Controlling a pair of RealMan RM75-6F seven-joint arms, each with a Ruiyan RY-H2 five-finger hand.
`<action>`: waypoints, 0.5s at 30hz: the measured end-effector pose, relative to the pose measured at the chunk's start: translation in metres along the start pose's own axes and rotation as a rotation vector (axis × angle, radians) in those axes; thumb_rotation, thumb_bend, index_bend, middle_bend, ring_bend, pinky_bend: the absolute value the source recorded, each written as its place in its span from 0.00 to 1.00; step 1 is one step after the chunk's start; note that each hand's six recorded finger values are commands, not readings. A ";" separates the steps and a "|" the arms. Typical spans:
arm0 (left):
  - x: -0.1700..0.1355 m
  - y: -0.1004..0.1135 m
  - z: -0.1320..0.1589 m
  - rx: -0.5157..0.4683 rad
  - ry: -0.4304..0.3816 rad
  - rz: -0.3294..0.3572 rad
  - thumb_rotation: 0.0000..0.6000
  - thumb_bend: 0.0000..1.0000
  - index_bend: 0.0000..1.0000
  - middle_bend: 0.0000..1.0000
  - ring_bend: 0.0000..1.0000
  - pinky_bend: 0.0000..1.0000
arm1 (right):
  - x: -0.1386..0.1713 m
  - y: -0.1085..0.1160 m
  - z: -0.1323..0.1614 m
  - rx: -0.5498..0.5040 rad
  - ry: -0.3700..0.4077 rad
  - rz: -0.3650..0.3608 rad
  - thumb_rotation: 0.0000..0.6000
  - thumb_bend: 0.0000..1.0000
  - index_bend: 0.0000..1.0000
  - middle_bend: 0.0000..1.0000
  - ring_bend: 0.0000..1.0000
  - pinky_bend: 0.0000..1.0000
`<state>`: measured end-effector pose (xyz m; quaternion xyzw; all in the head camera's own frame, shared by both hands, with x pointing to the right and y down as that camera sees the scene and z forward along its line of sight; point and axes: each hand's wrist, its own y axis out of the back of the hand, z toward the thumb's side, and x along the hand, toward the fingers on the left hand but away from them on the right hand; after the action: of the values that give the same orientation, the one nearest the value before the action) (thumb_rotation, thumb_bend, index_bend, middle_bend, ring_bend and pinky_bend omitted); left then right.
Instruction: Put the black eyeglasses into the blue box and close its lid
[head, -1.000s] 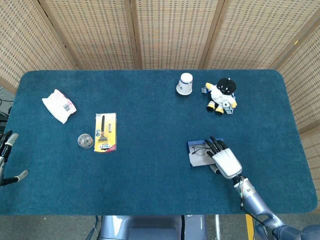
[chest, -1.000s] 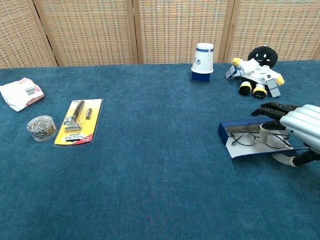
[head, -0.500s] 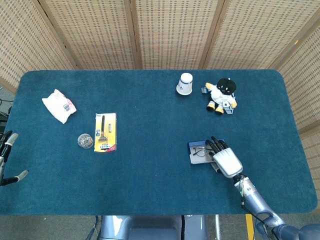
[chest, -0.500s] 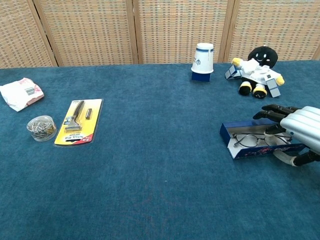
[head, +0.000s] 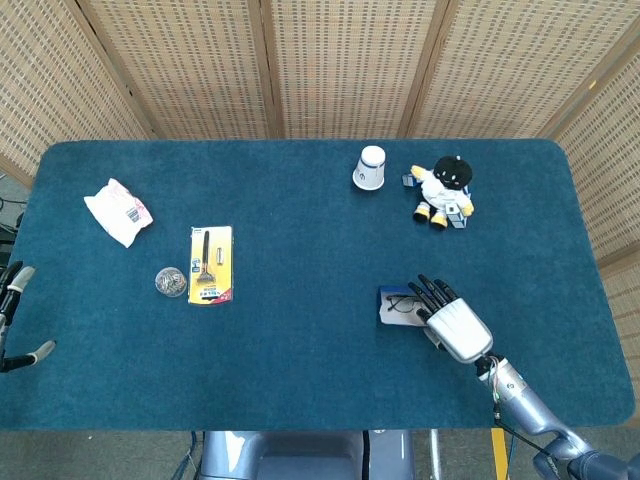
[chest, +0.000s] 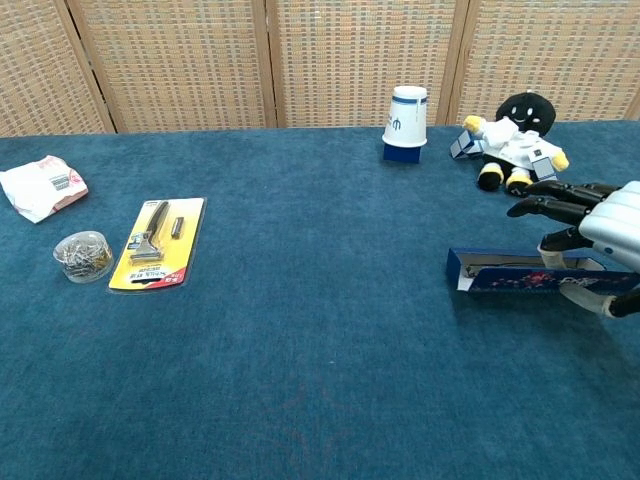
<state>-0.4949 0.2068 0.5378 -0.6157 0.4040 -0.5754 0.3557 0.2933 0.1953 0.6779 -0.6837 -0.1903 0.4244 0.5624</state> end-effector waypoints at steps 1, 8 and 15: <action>0.000 0.000 0.000 -0.001 0.000 0.000 1.00 0.00 0.00 0.00 0.00 0.00 | 0.002 0.003 0.001 0.006 0.008 -0.003 1.00 0.57 0.69 0.15 0.00 0.20; -0.001 0.000 0.001 -0.001 -0.004 0.000 1.00 0.00 0.00 0.00 0.00 0.00 | 0.012 0.020 0.003 0.052 0.054 -0.007 1.00 0.57 0.69 0.15 0.00 0.20; -0.001 -0.001 0.001 0.003 -0.005 -0.004 1.00 0.00 0.00 0.00 0.00 0.00 | 0.009 0.009 0.000 0.058 0.045 0.046 1.00 0.57 0.69 0.15 0.00 0.20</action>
<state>-0.4936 0.2081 0.5382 -0.6173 0.4013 -0.5752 0.3565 0.2960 0.1990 0.6661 -0.6808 -0.1496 0.4269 0.5762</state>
